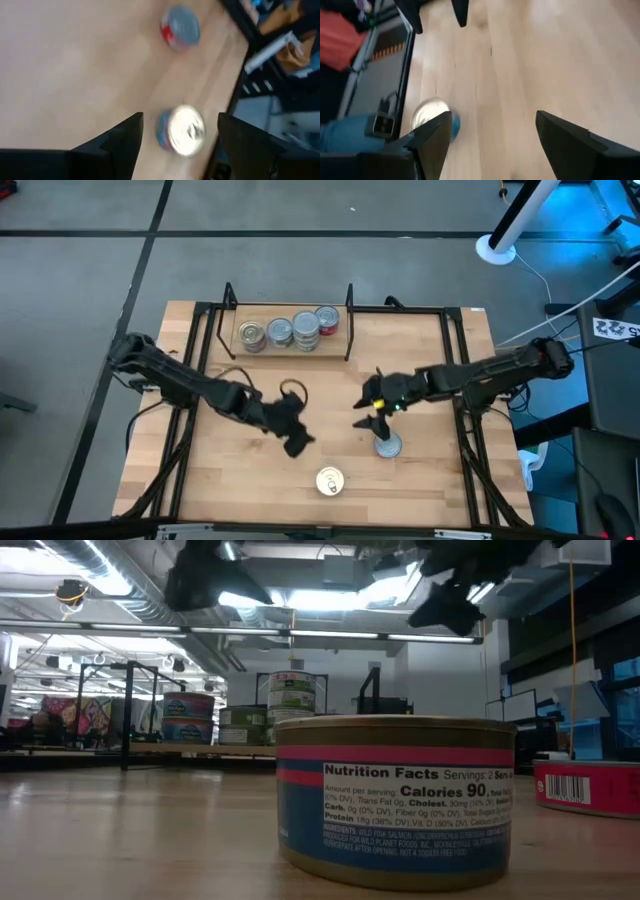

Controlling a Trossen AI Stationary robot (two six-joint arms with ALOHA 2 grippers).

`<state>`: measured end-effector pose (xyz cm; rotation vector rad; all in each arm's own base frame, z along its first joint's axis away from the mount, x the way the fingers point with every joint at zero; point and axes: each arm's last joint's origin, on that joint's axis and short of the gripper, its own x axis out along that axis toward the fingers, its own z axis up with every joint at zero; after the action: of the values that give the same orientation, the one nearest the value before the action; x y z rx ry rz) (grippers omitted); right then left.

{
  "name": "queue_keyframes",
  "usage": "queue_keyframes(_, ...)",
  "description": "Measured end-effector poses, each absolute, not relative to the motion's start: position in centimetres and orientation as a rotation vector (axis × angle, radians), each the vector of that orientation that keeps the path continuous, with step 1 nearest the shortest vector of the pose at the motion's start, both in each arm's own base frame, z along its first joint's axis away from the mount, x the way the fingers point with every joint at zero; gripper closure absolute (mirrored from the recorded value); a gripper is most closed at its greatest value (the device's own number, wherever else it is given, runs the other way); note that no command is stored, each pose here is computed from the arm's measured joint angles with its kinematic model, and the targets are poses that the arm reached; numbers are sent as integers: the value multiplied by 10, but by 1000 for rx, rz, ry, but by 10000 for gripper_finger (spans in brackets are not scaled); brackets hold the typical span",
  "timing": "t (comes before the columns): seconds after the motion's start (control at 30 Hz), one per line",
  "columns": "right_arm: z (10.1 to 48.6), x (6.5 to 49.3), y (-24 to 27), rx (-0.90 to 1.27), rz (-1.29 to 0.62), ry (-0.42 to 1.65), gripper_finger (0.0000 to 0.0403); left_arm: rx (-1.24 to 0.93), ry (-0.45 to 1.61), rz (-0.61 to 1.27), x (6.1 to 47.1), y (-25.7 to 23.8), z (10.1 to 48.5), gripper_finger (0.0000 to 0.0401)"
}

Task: Stack canned seafood by type on shelf
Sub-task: Stack the blue tuna can on top of the other blue tuna can on the shelf

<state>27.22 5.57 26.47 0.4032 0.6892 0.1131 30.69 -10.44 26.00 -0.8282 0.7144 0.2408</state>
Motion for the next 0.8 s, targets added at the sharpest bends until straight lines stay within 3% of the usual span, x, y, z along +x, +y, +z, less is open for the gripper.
queue_keyframes(0.23, 259, 264, 81, 348, 156, 756, 113, -1031, 869, 138, 332, -132, 216, 151)
queue_keyframes(0.5, 259, 260, 93, 283, 182, 747, 113, -1107, 994, 56, 352, -144, 171, 151)
queue_keyframes(0.8, 259, 260, 93, 254, 142, 729, 113, -1146, 1000, -6, 362, -147, 157, 151)
